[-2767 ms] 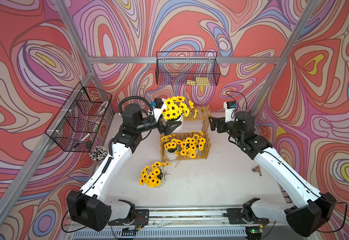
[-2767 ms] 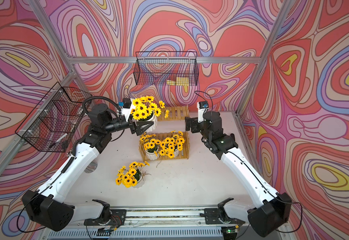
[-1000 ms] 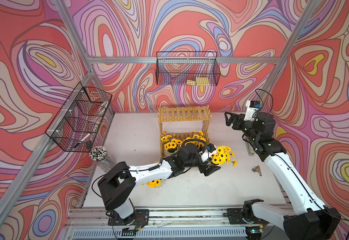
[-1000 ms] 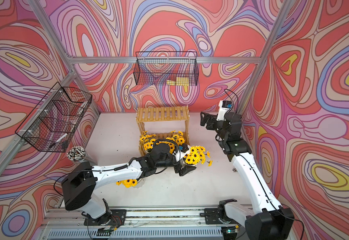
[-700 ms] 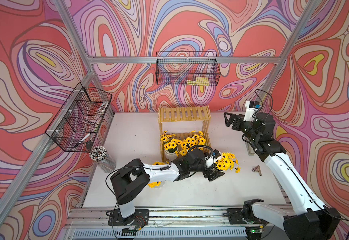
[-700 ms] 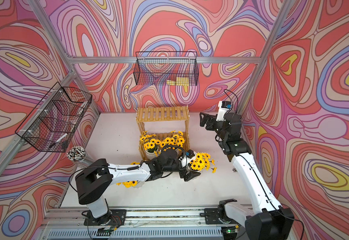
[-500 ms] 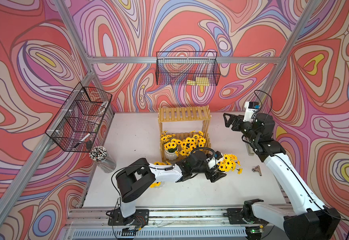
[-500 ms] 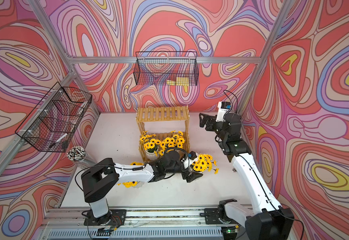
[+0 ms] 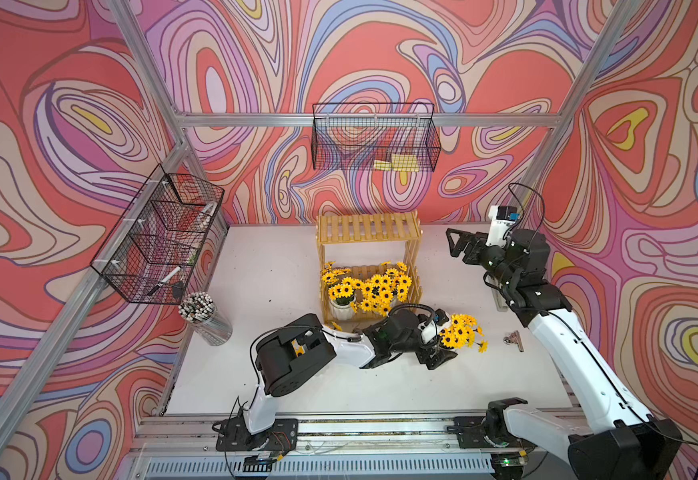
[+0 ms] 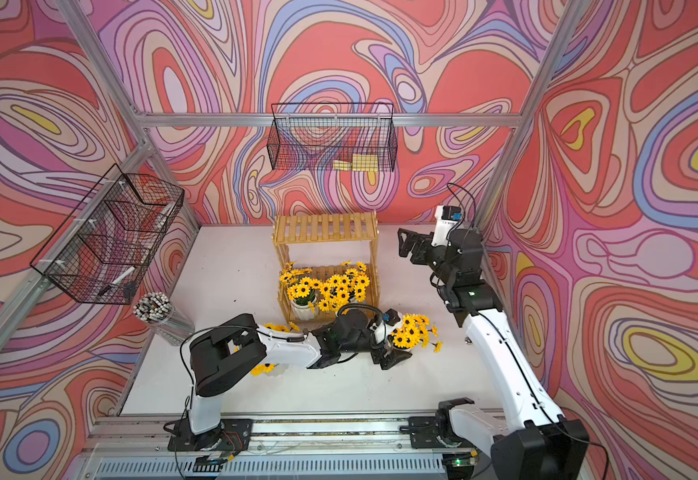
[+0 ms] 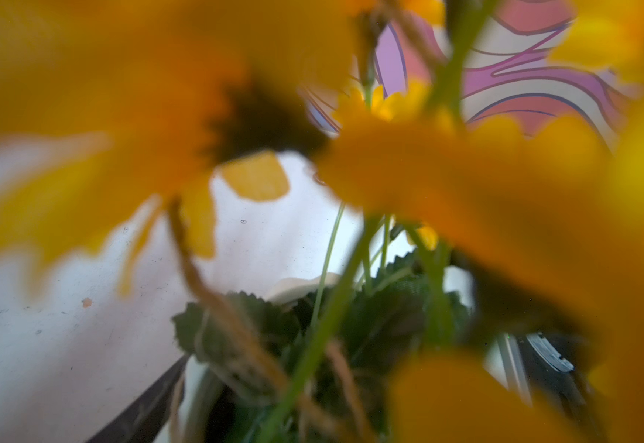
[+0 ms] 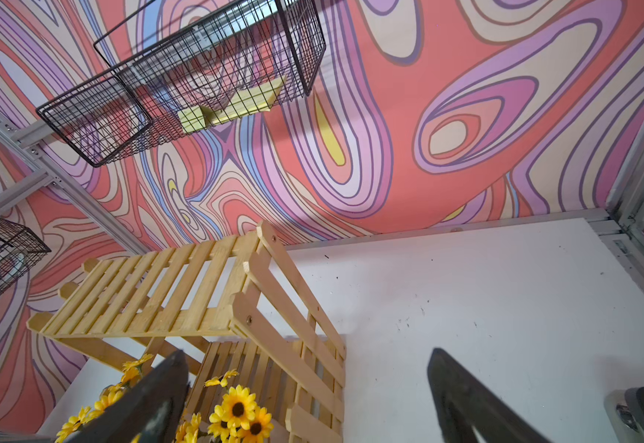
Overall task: Take the sunflower pots off the shelves
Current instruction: Place the sunflower pot at the center of the board.
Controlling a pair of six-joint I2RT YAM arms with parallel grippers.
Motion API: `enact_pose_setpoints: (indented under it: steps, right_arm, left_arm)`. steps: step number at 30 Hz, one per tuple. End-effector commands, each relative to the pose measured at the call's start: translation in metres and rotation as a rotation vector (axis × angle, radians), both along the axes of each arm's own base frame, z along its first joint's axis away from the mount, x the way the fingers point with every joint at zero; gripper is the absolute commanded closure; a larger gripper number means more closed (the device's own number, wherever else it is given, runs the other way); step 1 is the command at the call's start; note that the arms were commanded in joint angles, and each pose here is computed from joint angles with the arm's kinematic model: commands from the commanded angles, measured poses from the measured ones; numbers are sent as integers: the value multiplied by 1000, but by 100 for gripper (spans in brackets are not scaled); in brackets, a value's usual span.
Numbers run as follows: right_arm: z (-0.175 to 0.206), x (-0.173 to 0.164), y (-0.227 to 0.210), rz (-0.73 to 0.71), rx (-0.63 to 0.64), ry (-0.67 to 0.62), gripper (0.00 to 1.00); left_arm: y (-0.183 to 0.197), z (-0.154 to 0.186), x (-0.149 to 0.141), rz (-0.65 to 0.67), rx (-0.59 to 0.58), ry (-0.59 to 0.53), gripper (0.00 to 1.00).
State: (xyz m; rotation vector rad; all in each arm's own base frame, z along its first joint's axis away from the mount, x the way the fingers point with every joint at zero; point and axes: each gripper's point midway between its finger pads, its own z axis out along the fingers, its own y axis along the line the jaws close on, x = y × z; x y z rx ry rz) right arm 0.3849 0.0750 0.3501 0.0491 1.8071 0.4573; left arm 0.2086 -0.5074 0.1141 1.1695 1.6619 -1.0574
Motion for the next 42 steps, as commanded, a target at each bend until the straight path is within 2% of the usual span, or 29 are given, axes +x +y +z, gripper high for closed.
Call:
enact_pose_setpoints:
  steps: [1, 16, 19, 21, 23, 28, 31, 35, 42]
  right_arm:
    - [4, -5, -1, 1, 10, -16, 2]
    - [2, -5, 0, 9, 12, -13, 2]
    - [1, -5, 0, 9, 11, -11, 2]
    - [1, -5, 0, 9, 11, -10, 2]
    - [0, -5, 0, 10, 11, -8, 2]
    - [-1, -4, 0, 10, 11, -7, 2]
    - [-1, -4, 0, 9, 11, -7, 2]
    - [-1, -4, 0, 10, 11, -7, 2]
    - [0, -4, 0, 9, 10, -8, 2]
  left_arm:
    - [-17, 38, 5, 2, -136, -69, 100]
    - [-30, 9, 8, 20, -114, -56, 100]
    - [-31, 4, 8, 19, -108, -55, 96]
    - [-32, 1, 7, 15, -104, -55, 93]
    - [-32, -4, 6, 11, -96, -54, 83]
    - [-30, -14, 3, 2, -68, -61, 68]
    - [-28, -18, 1, -6, -54, -71, 54]
    - [-25, -25, 0, -12, -39, -77, 45]
    - [-22, -40, 0, -8, -18, -96, 37]
